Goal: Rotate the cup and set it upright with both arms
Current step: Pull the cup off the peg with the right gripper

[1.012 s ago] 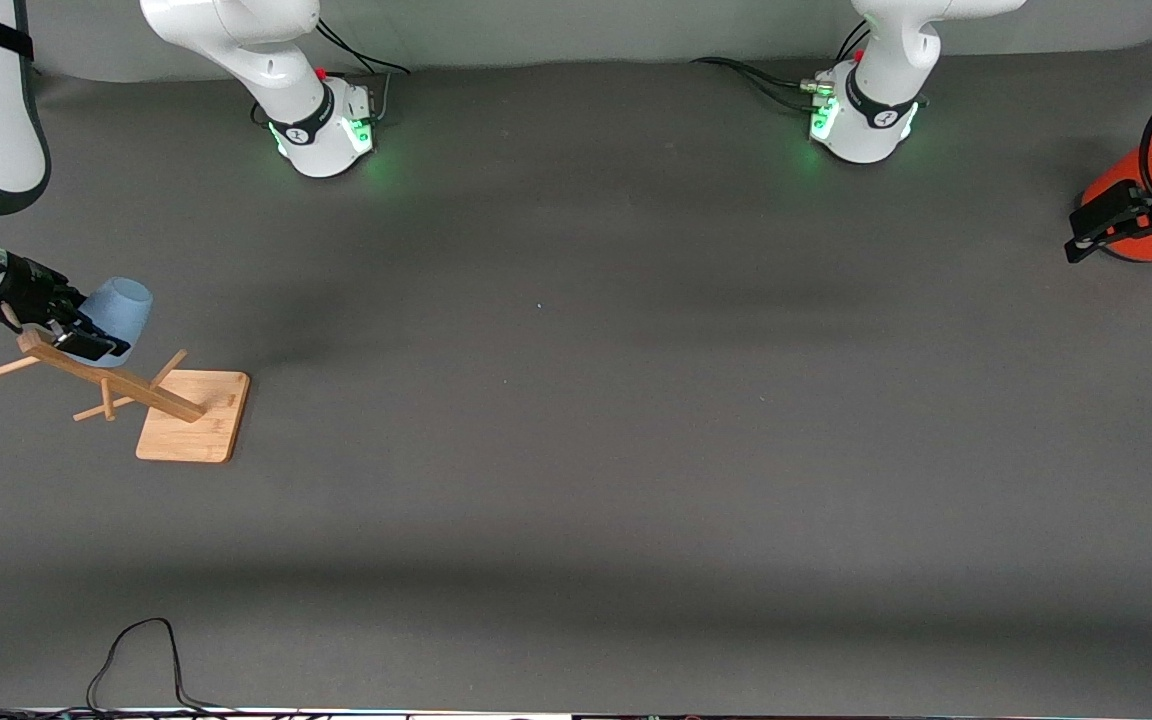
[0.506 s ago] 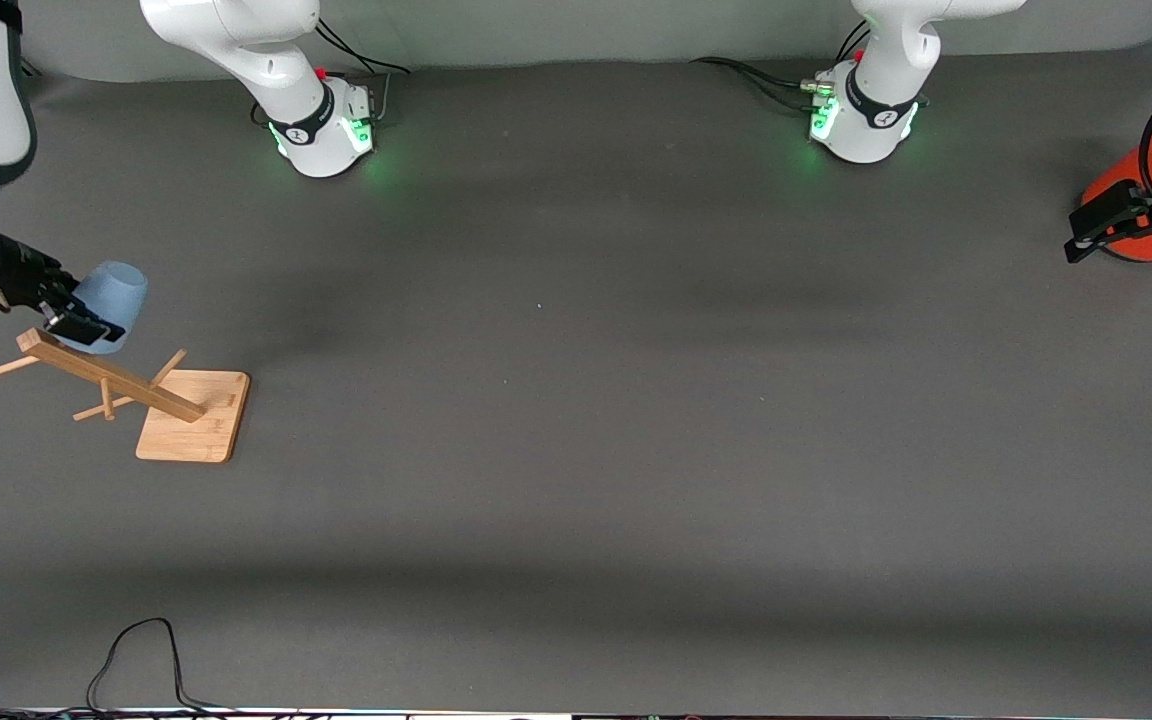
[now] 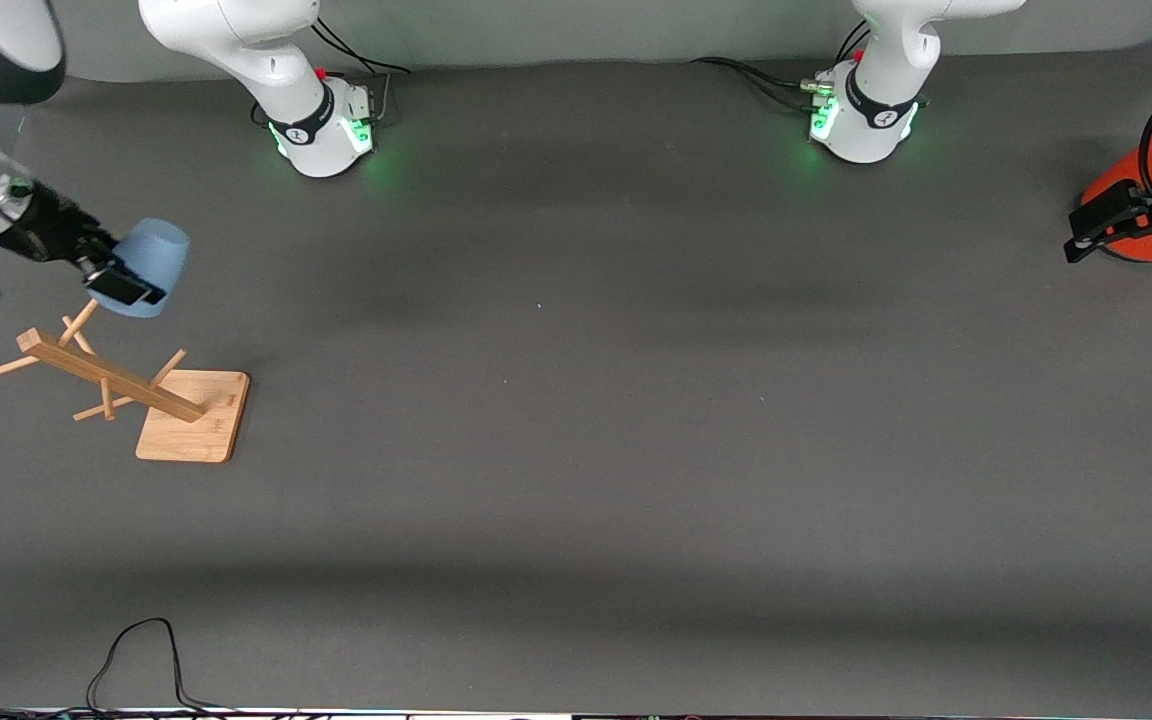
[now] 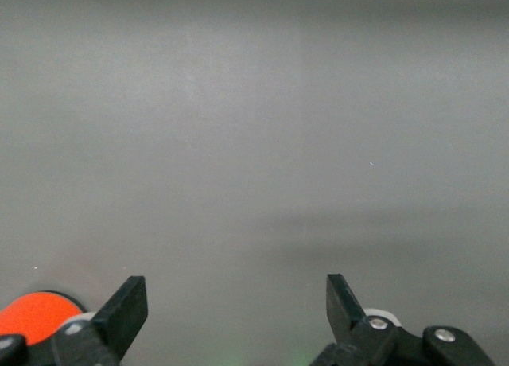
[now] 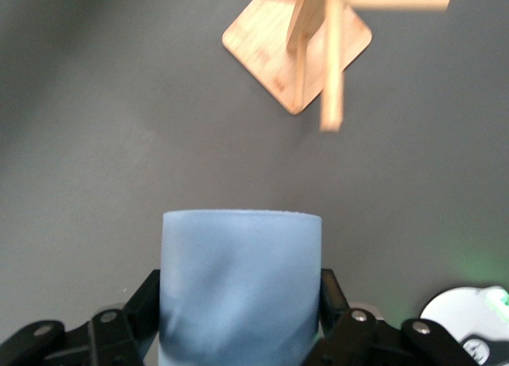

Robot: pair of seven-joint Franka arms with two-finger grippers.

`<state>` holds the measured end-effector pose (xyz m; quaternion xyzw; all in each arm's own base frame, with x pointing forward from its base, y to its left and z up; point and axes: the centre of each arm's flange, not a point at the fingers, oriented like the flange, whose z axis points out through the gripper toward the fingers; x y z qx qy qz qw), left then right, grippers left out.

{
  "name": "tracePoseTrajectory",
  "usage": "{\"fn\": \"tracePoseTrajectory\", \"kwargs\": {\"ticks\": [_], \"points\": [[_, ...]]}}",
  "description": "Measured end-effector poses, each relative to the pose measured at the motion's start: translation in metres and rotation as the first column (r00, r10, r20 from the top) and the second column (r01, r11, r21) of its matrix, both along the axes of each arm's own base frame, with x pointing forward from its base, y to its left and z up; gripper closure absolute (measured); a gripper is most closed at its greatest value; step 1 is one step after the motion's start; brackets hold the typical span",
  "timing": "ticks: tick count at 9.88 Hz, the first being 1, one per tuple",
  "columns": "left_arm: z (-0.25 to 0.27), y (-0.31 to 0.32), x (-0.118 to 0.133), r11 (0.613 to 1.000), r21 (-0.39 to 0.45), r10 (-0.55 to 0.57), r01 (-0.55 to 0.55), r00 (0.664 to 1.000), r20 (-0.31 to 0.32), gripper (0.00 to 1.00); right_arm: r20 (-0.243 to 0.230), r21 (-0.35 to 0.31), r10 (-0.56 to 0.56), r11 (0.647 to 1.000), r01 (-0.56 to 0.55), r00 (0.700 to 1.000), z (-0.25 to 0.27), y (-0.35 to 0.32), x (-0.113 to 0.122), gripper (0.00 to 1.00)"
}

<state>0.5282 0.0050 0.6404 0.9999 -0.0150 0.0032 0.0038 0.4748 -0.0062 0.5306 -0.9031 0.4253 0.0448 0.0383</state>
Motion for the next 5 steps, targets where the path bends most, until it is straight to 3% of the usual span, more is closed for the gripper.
{"fn": "tracePoseTrajectory", "kwargs": {"ticks": [5], "points": [[0.0,0.0,0.0,1.0,-0.001,0.0,0.0,1.0,0.0,0.0,-0.028,-0.012,-0.003,1.0,0.003,1.0,0.004,0.136,-0.028,0.2]]}}
